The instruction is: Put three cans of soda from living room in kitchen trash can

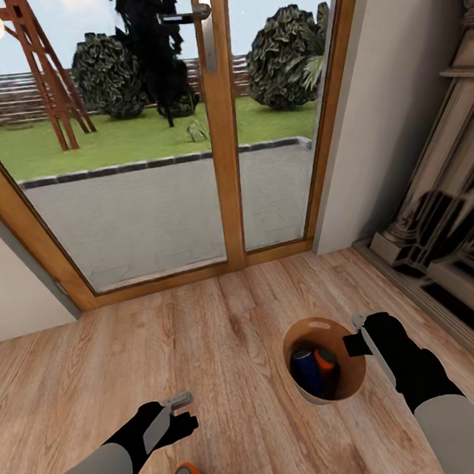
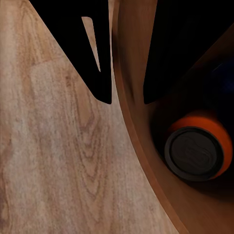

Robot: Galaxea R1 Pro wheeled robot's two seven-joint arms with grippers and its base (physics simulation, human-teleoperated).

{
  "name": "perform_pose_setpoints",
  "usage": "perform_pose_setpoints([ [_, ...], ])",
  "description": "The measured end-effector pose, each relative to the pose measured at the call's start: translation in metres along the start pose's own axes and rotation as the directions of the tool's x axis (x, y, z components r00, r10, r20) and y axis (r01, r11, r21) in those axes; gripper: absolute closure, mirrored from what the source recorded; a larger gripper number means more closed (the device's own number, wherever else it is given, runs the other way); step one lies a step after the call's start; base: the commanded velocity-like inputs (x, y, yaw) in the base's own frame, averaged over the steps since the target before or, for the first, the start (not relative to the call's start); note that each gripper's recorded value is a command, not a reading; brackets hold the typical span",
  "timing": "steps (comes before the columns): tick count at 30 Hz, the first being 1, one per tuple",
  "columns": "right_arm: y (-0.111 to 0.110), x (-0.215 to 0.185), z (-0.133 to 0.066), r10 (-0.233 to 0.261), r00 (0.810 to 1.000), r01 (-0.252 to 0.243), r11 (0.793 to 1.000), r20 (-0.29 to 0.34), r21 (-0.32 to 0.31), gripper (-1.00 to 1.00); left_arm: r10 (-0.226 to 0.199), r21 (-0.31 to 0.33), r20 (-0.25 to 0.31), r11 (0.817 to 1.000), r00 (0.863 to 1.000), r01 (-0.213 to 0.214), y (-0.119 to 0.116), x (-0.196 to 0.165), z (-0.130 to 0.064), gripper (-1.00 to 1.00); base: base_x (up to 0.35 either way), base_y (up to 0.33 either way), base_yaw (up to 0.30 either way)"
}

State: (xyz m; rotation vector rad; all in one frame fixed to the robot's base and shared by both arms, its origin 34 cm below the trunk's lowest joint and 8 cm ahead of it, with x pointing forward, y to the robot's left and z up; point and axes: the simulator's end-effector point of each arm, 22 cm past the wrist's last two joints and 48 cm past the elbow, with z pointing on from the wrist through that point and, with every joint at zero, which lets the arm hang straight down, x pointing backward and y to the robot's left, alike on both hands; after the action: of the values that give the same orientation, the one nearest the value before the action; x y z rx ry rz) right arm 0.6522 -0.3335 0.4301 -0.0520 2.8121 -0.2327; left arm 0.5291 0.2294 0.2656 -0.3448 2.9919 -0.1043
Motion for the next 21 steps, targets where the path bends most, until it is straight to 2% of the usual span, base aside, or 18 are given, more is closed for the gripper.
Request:
perform_pose_setpoints([
  [14, -0.001, -0.001, 0.0, 0.0, 1.0, 0.0, 1.0, 0.002, 0.001, 1.0, 0.0, 0.0, -0.004, 1.0, 1.0, 0.0, 0.001, 0.003, 0.001, -1.0, 0.0, 0.0, 0.0],
  [21, 0.0, -0.001, 0.0, 0.0, 1.0, 0.0, 1.0, 0.002, 0.001, 1.0, -0.009, 0.01, -0.039, 1.0, 0.999, 0.009, 0.009, 0.025, 0.007, -1.0, 0.0, 0.0, 0.0],
])
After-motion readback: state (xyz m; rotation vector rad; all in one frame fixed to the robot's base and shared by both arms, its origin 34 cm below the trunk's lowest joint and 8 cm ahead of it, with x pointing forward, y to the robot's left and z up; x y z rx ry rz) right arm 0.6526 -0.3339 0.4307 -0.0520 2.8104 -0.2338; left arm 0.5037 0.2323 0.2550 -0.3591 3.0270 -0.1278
